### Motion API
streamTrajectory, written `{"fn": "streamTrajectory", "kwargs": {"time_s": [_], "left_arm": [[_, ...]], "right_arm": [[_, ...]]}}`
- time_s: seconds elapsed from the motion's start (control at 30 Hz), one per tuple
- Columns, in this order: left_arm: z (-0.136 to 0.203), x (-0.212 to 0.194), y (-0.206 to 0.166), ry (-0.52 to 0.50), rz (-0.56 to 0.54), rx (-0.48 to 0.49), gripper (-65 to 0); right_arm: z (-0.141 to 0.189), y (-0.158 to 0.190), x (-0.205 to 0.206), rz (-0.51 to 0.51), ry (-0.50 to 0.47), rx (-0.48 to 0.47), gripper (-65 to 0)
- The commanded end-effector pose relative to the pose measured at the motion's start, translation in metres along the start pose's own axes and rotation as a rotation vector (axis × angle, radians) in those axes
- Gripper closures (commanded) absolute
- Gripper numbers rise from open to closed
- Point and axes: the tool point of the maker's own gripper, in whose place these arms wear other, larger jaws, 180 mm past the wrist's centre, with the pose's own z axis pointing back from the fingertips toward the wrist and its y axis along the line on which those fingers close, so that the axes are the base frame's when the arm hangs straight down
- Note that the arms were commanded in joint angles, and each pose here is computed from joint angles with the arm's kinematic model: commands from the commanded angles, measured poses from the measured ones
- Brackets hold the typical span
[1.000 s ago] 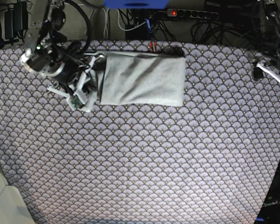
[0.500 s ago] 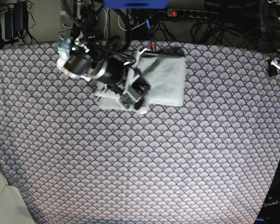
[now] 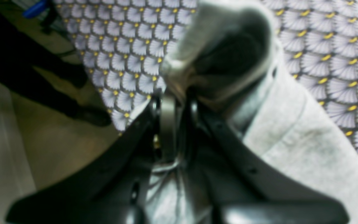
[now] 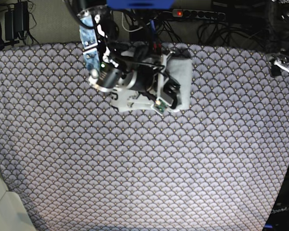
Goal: Fold the T-shirt properly
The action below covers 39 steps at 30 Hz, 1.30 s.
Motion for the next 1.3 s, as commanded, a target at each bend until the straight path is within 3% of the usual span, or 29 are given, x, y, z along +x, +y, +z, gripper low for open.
{"fn": "streamTrajectory", "kwargs": {"time_s": [0.0,0.1,0.33,0.47,0.6,0.77,0.9,0.97,1.13,1.27], "left_arm": [[0.005,0.014,0.001,-0.041,-0.043,-0.010,-65.0],[0.006,0.013,-0.005,-0.041,-0.099,-0.044,-65.0],[0.006,0.014,-0.009,-0.041,-0.124,-0.062,-65.0],[0.006,0.014,-0.009,-0.041,-0.124,-0.062,-65.0],[0.005,0.014,-0.009,-0.041,-0.123,-0.062,-65.0],[0.005,0.013,-0.009,-0.040,-0.121,-0.064,-65.0],[0.005,0.013,-0.011,-0.041,-0.121,-0.067,-65.0],[0.004,0.011,-0.011,-0.035,-0.117,-0.070,-65.0],[-0.002,0.003,-0.045,-0.032,-0.109,-0.167,-65.0],[-0.010,-0.029,-0.090,0.042,-0.142,-0.266,-65.0]], "right_arm": [[0.000,-0.002,0.017,0.005,-0.057,0.007,0.0],[-0.007,-0.007,0.016,0.003,-0.038,0.015,-3.1],[-0.011,-0.013,0.030,0.012,-0.084,0.018,-29.5],[-0.012,-0.014,0.033,0.018,-0.090,0.019,-36.5],[-0.010,-0.011,0.053,0.079,-0.119,0.022,-36.6],[0.021,-0.011,0.085,0.173,-0.181,-0.049,-36.6],[0.038,-0.026,0.058,0.214,-0.104,-0.105,-36.5],[0.046,-0.034,0.034,0.188,-0.061,-0.131,-36.2],[0.071,-0.072,-0.006,0.119,0.003,-0.233,-26.8],[0.102,-0.109,-0.033,0.053,0.040,-0.347,-11.4]]}}
